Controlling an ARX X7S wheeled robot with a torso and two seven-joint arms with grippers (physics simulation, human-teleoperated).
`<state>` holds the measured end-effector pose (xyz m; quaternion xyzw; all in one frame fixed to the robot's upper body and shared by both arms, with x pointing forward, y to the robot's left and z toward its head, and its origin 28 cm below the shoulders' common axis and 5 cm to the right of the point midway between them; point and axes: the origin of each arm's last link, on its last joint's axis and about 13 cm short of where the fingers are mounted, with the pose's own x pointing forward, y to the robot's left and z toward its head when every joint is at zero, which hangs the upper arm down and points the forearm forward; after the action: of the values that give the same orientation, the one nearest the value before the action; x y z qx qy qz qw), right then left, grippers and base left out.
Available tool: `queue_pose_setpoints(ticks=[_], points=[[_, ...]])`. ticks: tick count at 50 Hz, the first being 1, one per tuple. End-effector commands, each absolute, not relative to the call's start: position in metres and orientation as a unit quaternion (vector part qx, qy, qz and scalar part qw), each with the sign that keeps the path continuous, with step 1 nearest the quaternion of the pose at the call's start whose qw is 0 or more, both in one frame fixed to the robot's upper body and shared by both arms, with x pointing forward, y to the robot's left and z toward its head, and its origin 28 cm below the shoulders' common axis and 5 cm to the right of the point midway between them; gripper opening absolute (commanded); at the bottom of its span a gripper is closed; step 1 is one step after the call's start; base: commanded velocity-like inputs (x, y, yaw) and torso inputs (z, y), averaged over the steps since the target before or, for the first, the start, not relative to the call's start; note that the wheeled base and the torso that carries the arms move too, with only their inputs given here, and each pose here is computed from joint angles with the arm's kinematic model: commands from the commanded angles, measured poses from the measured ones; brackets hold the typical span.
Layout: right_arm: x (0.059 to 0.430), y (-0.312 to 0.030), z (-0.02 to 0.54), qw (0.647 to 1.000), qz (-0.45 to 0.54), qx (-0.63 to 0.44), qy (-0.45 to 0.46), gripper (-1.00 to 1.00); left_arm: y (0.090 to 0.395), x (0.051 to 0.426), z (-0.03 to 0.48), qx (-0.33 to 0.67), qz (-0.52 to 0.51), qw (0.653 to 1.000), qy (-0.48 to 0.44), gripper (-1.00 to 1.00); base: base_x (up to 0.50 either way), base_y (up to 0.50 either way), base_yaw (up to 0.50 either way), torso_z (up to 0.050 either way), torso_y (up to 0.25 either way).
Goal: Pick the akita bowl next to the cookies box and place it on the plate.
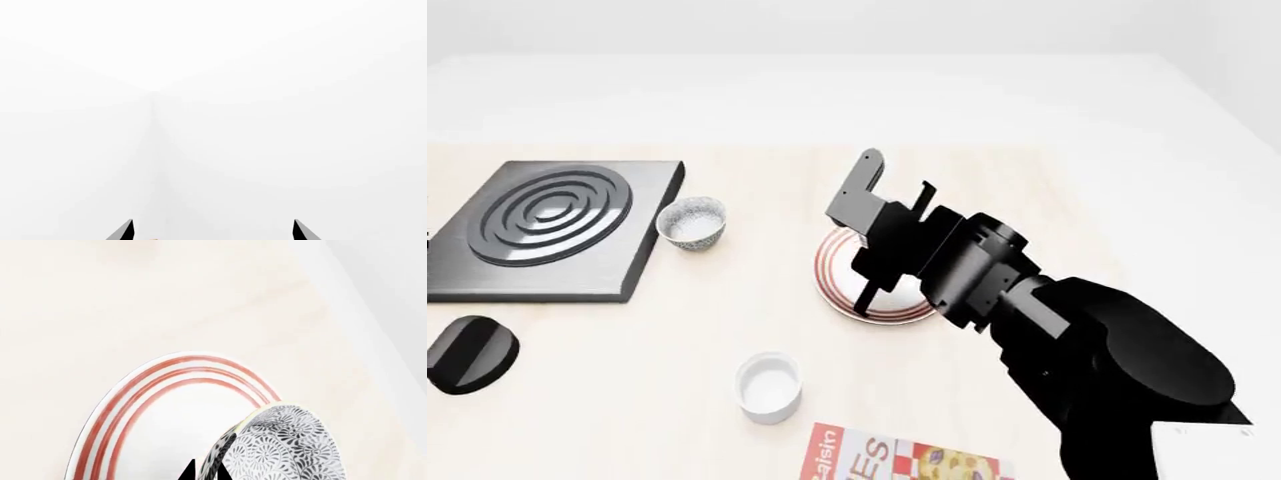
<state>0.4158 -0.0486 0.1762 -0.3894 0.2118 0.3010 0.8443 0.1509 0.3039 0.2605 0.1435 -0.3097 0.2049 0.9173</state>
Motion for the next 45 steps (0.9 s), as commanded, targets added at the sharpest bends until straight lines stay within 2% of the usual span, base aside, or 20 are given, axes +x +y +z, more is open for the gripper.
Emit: queue_pose_setpoints(ticks=[1,11,18,45], points=[[0.4167,-0.0457,0.1810,0.845,0.304,-0.392,0.198,-1.00,0.3042,0.1497,0.2616,0.138,0.206,0.916,-0.315,1.00,0.00,0.00,0.00,0.000,0.000],[0.4167,-0.0447,0.1809,0.850,0.303,-0.386,0.192,-1.00,0.3037,0.1501,0.2612,0.146,0.201,0.915,-0.317,1.00,0.00,0.00,0.00,0.000,0.000],[0.4175,-0.0454,0.1815,0.854,0.297,-0.385,0.184,-1.00,0.3037,0.1493,0.2612,0.144,0.198,0.916,-0.318,1.00,0.00,0.00,0.00,0.000,-0.211],[0.4165,-0.0465,0.1751,0.856,0.293,-0.384,0.187,-1.00,0.3033,0.1492,0.2616,0.138,0.197,0.916,-0.321,1.00,0.00,0.00,0.00,0.000,-0.001]])
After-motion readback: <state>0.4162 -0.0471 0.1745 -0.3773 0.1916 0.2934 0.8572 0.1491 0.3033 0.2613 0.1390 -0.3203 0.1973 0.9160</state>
